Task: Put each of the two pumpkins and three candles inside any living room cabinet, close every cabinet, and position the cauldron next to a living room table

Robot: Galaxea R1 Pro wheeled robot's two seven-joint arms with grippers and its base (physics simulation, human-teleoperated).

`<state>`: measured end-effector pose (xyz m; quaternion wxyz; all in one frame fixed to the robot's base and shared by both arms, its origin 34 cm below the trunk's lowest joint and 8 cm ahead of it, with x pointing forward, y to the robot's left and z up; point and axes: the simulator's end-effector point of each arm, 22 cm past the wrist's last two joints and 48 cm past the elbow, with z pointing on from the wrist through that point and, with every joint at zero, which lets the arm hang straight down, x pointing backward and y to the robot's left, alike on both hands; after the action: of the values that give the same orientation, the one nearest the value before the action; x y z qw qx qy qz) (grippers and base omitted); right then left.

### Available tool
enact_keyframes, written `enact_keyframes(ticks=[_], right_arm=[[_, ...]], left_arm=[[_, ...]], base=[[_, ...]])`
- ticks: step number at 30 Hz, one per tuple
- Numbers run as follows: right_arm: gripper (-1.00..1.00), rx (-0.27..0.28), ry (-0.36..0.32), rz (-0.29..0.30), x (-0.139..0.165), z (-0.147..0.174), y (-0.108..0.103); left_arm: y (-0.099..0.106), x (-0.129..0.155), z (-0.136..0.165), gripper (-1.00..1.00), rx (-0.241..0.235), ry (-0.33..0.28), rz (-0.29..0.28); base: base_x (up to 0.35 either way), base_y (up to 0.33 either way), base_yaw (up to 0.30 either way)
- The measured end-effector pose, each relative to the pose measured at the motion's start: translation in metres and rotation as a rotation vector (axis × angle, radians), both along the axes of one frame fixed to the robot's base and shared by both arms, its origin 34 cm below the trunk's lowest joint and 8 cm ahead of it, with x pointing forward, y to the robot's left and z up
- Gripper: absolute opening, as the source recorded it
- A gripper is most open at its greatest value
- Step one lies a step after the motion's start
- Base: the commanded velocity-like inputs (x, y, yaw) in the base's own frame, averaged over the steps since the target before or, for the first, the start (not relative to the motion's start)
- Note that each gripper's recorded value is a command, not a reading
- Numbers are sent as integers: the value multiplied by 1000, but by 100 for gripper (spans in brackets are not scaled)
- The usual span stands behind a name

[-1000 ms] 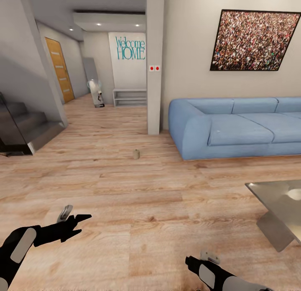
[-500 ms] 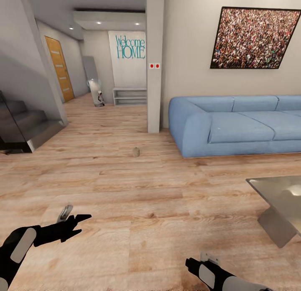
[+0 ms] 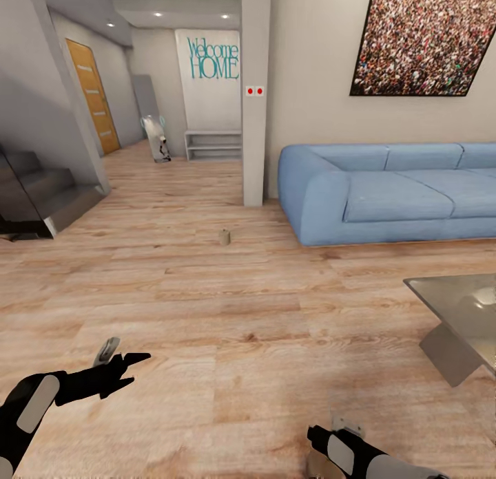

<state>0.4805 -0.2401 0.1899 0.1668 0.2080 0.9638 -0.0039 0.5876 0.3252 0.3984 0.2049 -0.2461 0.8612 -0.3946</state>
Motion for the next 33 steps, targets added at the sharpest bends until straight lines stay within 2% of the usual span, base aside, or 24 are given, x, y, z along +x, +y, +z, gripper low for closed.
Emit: enact_keyframes(ticks=[14,33], right_arm=[[100,-2,50,1,-17,-23,0],[100,-14,72,-1,-30,-46,-2]], left_arm=[[-1,-7,-30,100,-1,57,-1],[-1,-17,-64,100,-2,122,-1]], base=[[-8,0,0],[0,0,0]])
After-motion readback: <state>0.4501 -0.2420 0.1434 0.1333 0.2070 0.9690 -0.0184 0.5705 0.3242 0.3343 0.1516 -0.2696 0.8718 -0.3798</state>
